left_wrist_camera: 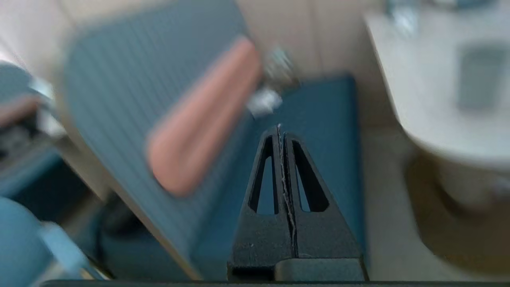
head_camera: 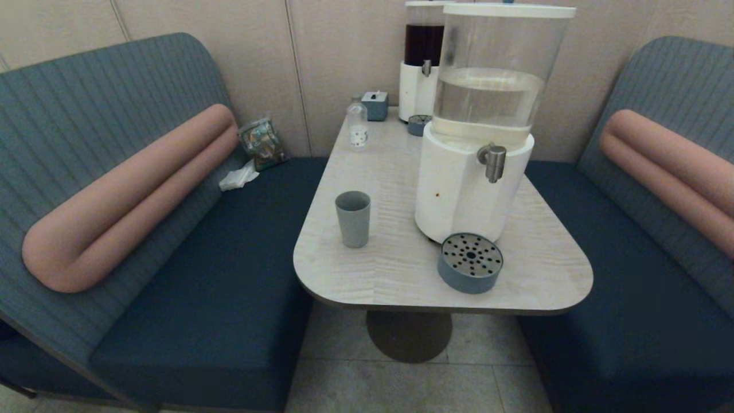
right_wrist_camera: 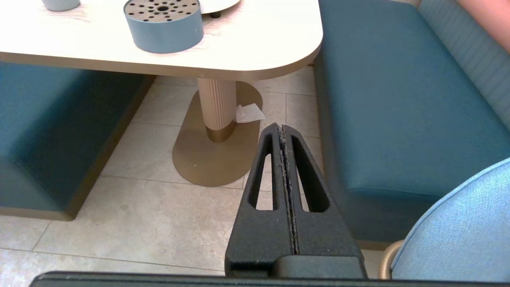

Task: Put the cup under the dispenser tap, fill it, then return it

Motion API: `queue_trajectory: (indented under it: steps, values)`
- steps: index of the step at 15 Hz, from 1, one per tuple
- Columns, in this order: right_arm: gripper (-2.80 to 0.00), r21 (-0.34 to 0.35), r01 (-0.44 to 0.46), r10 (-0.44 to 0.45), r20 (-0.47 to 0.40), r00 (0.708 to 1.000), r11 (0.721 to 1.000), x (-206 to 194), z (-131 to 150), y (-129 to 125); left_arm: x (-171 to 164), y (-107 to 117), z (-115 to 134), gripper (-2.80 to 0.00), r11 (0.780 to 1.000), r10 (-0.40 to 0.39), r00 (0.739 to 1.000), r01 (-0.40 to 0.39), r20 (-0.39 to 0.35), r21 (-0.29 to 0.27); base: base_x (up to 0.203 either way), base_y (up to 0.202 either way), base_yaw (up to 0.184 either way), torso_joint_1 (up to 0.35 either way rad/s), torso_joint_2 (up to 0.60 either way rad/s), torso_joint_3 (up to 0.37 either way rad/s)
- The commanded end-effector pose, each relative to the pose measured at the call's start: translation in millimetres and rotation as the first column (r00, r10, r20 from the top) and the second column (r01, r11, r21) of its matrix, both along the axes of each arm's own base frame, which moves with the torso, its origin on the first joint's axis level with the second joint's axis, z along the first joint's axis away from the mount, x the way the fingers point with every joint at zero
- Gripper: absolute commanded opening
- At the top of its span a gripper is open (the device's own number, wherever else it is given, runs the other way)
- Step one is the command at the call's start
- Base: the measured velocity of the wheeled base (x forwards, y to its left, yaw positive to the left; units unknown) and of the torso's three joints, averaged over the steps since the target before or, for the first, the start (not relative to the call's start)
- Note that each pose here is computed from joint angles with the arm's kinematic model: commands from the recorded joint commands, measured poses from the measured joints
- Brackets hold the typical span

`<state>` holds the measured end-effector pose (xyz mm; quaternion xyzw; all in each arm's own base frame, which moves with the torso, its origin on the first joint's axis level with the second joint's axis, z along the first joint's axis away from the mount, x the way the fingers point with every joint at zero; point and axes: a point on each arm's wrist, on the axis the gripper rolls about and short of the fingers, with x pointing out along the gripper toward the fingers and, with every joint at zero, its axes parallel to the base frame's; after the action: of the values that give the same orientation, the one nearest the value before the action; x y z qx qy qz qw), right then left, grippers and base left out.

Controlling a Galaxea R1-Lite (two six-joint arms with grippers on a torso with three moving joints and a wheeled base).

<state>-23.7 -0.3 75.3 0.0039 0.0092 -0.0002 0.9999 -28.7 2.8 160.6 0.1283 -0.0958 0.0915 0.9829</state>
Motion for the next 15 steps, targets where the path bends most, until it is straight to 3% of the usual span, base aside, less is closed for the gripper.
queue_trajectory:
  steps: [1, 6, 8, 15]
  values:
    - [-2.8, 0.0, 0.0, 0.0, 0.002, 1.0, 1.0, -0.1, -0.1, 0.0, -15.1, -0.8, -19.5, -2.8, 1.0, -0.026, 0.999, 0.026, 0.025, -0.014, 0.0, 0.0, 0.0, 0.0, 0.0, 0.0]
    - [-2.8, 0.0, 0.0, 0.0, 0.002, 1.0, 1.0, -0.1, -0.1, 0.0, 2.6, -2.4, -73.5, -2.8, 0.983, -0.135, 0.98, 0.115, -0.144, -0.143, 0.0, 0.0, 0.0, 0.0, 0.0, 0.0]
    - [-2.8, 0.0, 0.0, 0.0, 0.002, 1.0, 1.0, -0.1, -0.1, 0.0, 5.8, -3.6, -83.2, -2.8, 0.962, -0.201, 0.967, 0.164, -0.158, -0.22, 0.0, 0.0, 0.0, 0.0, 0.0, 0.0]
    - [-2.8, -0.001, 0.0, 0.0, 0.002, 1.0, 1.0, -0.1, -0.1, 0.0, 6.0, -3.6, -85.6, -2.8, 0.956, -0.205, 0.963, 0.158, -0.175, -0.249, 0.0, 0.0, 0.0, 0.0, 0.0, 0.0]
